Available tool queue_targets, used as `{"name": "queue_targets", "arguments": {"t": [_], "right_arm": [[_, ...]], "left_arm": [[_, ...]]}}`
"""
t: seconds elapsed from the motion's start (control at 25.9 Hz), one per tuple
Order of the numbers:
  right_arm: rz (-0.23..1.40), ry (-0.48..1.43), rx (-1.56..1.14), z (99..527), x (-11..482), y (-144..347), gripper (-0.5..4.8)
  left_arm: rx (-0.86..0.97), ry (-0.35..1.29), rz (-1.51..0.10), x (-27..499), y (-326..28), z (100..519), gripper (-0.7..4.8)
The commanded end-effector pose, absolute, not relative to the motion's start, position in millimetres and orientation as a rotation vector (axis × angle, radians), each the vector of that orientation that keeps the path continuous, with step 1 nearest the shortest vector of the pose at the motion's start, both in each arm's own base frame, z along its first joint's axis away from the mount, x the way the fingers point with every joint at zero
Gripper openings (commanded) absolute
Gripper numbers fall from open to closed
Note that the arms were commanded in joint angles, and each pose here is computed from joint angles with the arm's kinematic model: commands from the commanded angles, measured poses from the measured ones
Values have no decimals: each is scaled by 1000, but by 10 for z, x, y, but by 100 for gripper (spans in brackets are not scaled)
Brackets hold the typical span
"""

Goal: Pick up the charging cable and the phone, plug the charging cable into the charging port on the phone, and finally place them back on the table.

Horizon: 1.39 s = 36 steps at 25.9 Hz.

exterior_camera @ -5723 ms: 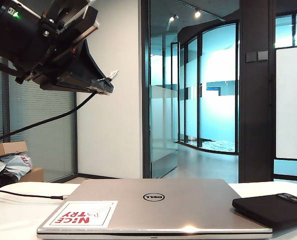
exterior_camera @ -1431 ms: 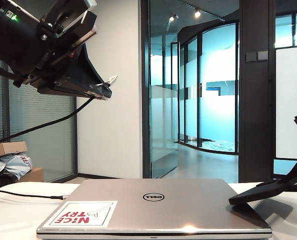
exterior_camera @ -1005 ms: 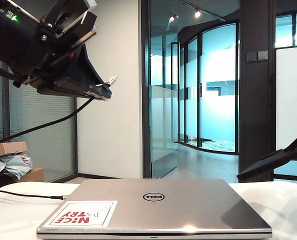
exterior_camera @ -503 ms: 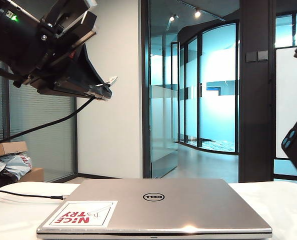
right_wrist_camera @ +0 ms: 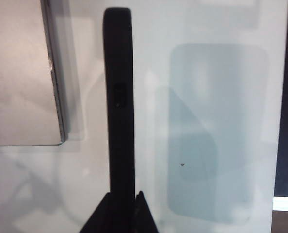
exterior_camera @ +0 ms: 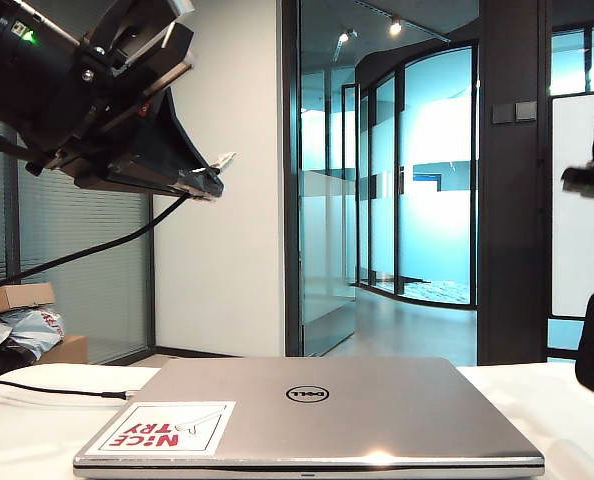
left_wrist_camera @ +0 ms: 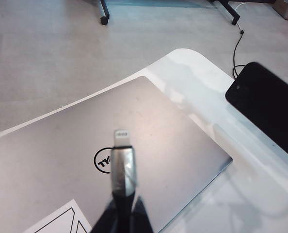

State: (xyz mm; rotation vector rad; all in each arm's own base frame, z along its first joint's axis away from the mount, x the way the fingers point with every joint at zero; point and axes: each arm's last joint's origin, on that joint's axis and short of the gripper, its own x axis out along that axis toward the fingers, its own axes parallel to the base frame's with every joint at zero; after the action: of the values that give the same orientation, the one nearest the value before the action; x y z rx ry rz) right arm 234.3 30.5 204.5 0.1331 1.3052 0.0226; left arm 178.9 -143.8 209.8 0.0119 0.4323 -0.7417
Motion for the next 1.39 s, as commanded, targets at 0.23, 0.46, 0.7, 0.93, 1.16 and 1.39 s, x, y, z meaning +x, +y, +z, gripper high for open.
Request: {"name": "queue_targets", "arguments": {"t": [0.23, 0.46, 0.7, 0.93, 1.16, 1.39], "right_arm": [[12, 1376, 121, 1752, 2538, 331, -5], [4, 1424, 117, 1633, 2574, 335, 29], [6, 1424, 118, 1632, 2574, 336, 149], [13, 1431, 124, 1615, 2578, 339, 149], [4, 1535, 122, 1368, 2617, 346, 121], [40, 1526, 159, 1473, 2685, 362, -5]], "left_arm": [[7, 415, -747, 1792, -1445, 2122, -6], [8, 415, -747, 1793, -1444, 2122, -6], [8, 415, -747, 1793, -1444, 2122, -6], [8, 415, -747, 1793, -1444, 2122, -6], [7, 414, -747, 1793, -1445, 2124, -6], [15, 466, -747, 1767, -1446, 2078, -6]]}}
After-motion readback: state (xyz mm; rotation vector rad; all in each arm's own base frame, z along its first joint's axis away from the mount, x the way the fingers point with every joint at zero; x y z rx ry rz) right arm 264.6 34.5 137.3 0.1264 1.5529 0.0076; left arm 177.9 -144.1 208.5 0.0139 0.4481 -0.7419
